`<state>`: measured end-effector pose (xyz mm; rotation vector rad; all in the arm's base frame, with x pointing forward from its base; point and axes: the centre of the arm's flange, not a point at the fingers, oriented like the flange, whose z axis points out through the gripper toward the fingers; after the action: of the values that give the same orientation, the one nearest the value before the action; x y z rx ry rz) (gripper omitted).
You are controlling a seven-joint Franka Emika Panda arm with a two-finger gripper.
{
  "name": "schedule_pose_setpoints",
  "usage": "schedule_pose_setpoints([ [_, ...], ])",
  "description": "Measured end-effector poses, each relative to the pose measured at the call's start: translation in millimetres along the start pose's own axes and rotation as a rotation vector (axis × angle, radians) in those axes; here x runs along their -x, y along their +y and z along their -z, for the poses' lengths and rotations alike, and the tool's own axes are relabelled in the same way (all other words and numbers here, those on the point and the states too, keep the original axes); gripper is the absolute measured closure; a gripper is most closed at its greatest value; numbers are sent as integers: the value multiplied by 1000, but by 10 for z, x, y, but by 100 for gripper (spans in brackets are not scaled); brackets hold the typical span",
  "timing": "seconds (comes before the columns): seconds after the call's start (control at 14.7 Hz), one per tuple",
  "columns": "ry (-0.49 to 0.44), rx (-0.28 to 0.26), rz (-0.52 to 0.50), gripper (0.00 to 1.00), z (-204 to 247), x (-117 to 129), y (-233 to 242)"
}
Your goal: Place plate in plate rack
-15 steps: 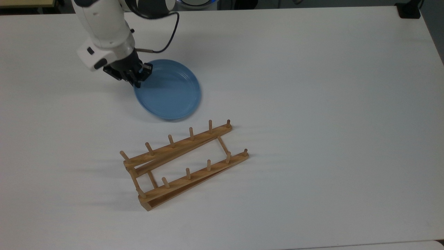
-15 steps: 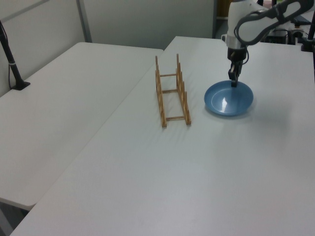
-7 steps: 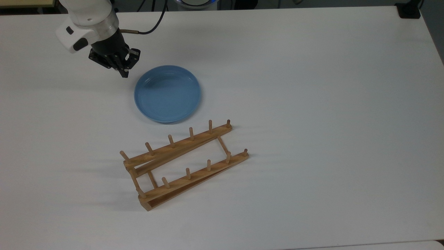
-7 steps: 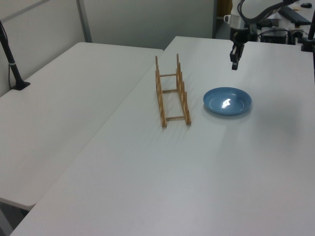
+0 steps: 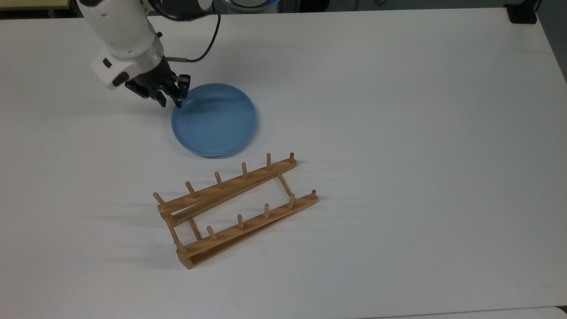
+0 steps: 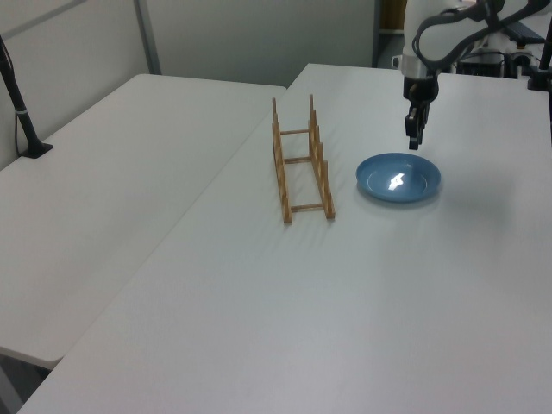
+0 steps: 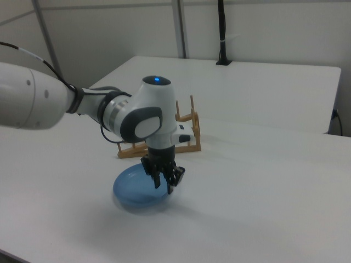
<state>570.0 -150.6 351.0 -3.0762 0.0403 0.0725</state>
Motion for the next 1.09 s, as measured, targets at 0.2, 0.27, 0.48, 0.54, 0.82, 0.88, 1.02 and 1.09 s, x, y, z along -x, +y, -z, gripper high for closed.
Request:
schedule_pose_setpoints([
  [0.2, -4, 2, 1, 32, -242, -21, 12],
  [0.27, -7, 2, 2, 32, -303, -26, 9],
  [0.48, -30, -3, 11, 42, -467, -30, -51],
  [0.54, -27, -2, 14, 53, -459, -45, -77],
  [0.82, -10, 3, 12, 78, -364, -69, -105],
  [0.88, -9, 3, 11, 78, -361, -68, -105],
  [1.02, -9, 3, 11, 78, -361, -68, -105],
  [1.09, -9, 3, 11, 78, -358, -69, -105],
])
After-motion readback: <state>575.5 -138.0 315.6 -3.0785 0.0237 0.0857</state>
